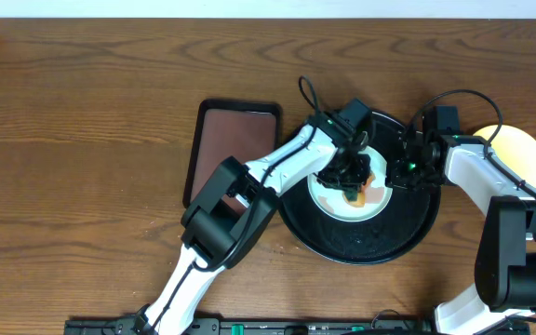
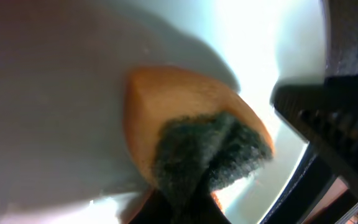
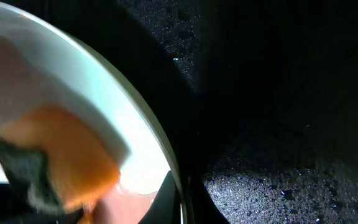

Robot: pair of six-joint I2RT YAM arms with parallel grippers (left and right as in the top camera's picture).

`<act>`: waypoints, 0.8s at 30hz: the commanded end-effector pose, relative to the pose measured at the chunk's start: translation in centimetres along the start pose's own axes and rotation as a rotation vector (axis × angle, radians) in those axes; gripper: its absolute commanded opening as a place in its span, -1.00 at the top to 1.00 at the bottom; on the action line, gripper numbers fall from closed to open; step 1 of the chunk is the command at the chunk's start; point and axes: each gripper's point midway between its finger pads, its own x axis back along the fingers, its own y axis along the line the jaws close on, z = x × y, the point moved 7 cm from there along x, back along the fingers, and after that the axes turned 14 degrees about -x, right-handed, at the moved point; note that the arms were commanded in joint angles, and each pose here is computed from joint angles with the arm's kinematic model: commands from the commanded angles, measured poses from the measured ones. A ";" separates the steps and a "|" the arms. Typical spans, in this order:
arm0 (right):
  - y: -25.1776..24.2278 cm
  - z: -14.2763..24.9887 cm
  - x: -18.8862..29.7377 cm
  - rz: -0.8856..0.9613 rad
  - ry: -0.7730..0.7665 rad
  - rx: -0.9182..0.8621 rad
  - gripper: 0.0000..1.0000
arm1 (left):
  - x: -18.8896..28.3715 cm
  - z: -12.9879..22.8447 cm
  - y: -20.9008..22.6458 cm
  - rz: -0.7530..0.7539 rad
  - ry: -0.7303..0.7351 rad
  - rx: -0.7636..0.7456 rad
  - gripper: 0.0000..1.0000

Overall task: Clean dirty plates on tray and stack at the side
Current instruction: 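Scrub the light blue plate with the sponge while the right gripper holds it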

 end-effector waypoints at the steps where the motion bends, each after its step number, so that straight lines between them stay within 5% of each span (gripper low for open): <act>1: -0.8 -0.1 -0.2 0.054 -0.015 -0.019 0.98 | -1.4 1.8 1.8 -0.066 0.102 0.087 0.85; 8: -0.7 -0.2 -0.2 0.051 -0.020 -0.018 0.98 | 0.5 2.9 6.8 -0.375 0.138 0.127 0.85; 16: -0.7 -0.2 -0.2 0.050 -0.022 -0.017 0.98 | 3.1 0.3 11.0 -0.838 -0.001 -0.090 0.85; 24: -0.7 -0.2 -0.2 0.051 -0.022 -0.017 0.98 | 3.7 -2.9 10.9 -0.930 -0.121 -0.285 0.85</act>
